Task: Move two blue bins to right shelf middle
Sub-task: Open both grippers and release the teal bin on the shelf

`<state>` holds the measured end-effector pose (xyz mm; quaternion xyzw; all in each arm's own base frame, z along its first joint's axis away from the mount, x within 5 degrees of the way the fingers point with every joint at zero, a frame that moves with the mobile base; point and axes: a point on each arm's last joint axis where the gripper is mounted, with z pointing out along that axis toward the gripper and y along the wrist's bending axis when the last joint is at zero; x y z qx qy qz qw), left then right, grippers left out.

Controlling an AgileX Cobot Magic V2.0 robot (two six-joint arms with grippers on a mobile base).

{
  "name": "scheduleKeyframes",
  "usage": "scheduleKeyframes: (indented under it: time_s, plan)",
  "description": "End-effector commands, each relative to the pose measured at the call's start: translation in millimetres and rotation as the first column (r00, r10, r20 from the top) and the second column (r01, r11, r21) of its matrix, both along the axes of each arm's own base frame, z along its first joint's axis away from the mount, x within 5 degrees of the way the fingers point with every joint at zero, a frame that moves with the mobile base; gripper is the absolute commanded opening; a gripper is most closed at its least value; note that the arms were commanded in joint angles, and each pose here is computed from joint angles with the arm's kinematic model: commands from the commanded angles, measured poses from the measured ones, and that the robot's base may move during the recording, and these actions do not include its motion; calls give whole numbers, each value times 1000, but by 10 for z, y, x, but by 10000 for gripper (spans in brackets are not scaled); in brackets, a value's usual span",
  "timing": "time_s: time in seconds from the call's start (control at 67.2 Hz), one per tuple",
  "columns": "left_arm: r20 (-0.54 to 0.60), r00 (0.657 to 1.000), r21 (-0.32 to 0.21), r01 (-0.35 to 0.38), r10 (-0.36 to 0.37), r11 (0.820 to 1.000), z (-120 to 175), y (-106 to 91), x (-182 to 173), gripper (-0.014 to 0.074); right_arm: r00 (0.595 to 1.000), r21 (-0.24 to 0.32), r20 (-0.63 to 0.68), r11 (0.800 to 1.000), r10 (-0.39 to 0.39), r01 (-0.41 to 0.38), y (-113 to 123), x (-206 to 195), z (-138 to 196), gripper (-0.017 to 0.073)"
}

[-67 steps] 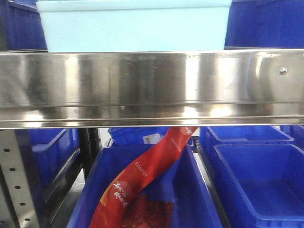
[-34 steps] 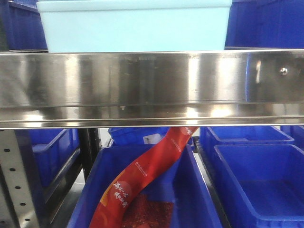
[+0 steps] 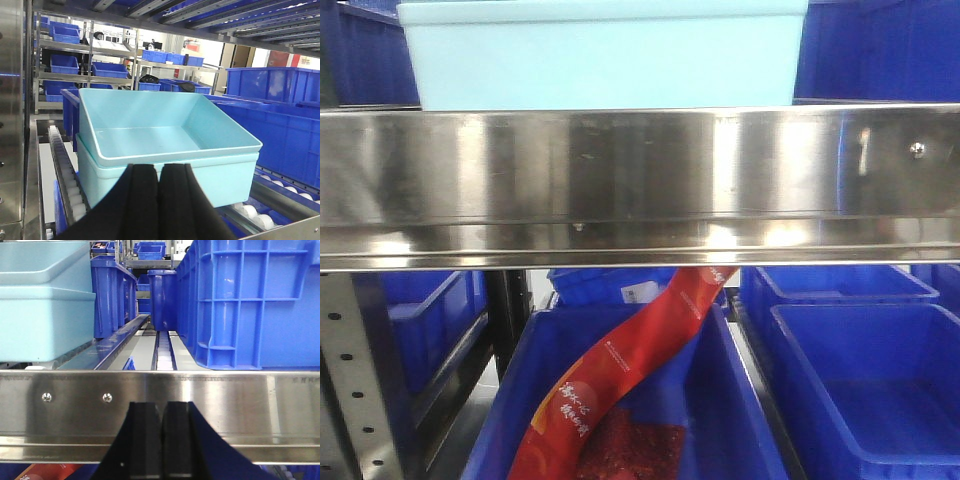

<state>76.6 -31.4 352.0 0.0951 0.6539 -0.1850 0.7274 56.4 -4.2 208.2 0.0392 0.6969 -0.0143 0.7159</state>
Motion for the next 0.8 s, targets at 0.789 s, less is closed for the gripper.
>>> scheduleKeyframes:
  time_s: [0.789]
  plan:
    - [76,940,110,-338,332,935,-1092,279,-266,-111,1000,2,26,1000,-7,7,-4,-2,17,-165]
